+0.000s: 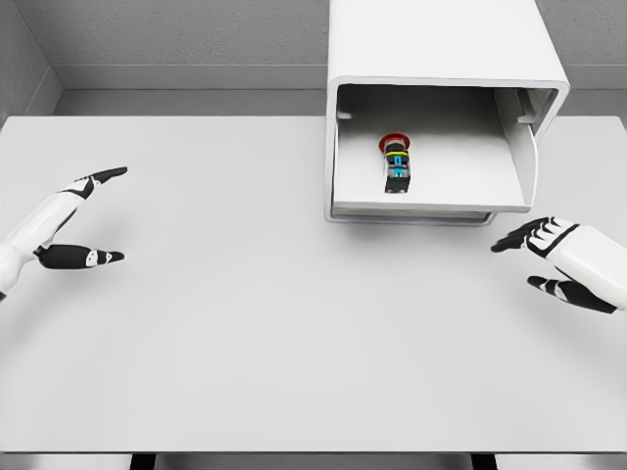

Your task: Slide open multi-storey tabletop storage cabinets and put open load switch and slide close multi-storey tabletop storage cabinets

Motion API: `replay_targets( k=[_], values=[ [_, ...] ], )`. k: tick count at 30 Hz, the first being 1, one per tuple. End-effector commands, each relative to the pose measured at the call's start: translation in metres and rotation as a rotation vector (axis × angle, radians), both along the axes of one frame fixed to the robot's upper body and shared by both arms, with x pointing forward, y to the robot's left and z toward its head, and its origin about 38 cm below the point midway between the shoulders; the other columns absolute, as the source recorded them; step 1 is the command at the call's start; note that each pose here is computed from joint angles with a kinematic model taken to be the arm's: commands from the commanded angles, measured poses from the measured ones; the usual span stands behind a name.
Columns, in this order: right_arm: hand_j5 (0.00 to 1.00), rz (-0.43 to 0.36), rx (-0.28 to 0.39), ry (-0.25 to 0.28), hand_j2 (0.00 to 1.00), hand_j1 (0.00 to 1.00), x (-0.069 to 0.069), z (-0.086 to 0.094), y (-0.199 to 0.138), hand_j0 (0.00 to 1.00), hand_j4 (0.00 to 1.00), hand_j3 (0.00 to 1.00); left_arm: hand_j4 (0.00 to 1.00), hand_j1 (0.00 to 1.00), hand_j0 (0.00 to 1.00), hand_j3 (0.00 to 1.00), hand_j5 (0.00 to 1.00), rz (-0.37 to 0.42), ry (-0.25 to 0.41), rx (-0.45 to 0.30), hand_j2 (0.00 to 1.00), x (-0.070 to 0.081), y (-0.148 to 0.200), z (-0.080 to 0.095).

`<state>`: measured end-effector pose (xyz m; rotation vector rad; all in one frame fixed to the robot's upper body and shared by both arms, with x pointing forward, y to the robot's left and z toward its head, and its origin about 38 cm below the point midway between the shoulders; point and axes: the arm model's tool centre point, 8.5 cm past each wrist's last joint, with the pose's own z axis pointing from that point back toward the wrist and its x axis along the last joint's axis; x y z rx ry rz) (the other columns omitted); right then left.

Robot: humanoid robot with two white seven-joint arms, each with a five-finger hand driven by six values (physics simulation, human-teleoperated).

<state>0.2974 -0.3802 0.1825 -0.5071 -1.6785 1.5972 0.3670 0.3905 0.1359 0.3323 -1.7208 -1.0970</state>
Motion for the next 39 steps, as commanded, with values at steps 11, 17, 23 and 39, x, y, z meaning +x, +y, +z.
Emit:
replay_targets(
  k=[11,17,23,39],
  values=[
    [0.58,0.007,0.024,-0.005,0.58,0.58,0.002,0.003,0.004,0.58,0.58,0.58,1.00,1.00,1.00,1.00,1.00,0.007,0.007,-0.010,1.00,0.000,0.003,-0.002],
    [0.59,0.018,0.067,-0.002,0.59,0.59,0.003,-0.005,0.016,0.59,0.59,0.59,1.00,1.00,1.00,1.00,1.00,0.009,0.010,-0.012,1.00,0.001,0.003,-0.003],
    [0.59,0.061,0.086,-0.015,0.59,0.59,0.012,-0.003,0.033,0.59,0.59,0.59,1.00,1.00,1.00,1.00,1.00,0.009,0.011,-0.012,1.00,0.001,0.003,-0.003],
    [0.59,0.103,0.098,-0.064,0.59,0.59,0.027,0.004,0.055,0.59,0.59,0.59,1.00,1.00,1.00,1.00,1.00,0.023,0.038,-0.019,1.00,0.001,0.008,-0.011]
  ],
)
